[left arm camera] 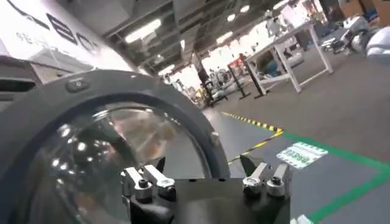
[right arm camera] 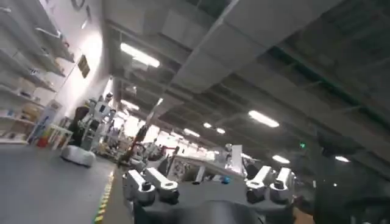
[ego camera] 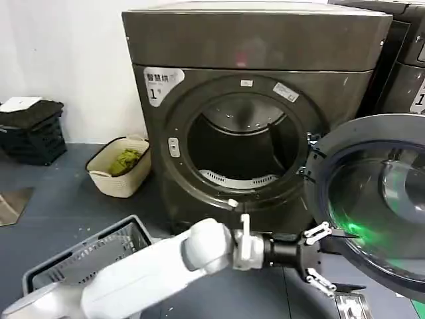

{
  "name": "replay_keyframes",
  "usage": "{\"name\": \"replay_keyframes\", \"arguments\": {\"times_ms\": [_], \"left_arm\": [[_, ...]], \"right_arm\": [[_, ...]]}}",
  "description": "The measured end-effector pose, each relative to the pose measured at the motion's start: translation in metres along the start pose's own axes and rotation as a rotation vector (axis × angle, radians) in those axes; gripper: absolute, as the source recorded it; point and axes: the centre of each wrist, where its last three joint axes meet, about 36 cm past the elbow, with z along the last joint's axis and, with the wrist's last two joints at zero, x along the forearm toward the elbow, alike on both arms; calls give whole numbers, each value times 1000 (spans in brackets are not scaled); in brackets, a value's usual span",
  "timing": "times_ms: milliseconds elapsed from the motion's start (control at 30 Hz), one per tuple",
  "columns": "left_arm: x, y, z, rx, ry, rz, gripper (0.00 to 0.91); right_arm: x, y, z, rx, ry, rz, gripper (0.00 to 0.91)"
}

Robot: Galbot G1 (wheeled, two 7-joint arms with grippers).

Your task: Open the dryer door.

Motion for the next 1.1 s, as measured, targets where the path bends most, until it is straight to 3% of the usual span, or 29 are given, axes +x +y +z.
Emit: {"name": "replay_keyframes", "arguments": {"times_ms": [333,700,967,1100], "left_arm": [[68,-1,8,-137,88,-25,907],[162,-7,30,-351,311,-30,907],[237,-22,36,-487,448,44,907],[273,-28,29,-546,521,91,907]], "right_arm": [[4,7,11,7,22,-30,907],[-12,38,9,-9,-5,-85,907],[-19,64,5,-21,-22,-127,907],[-21,76,3,-26,-30,-153,907]]}}
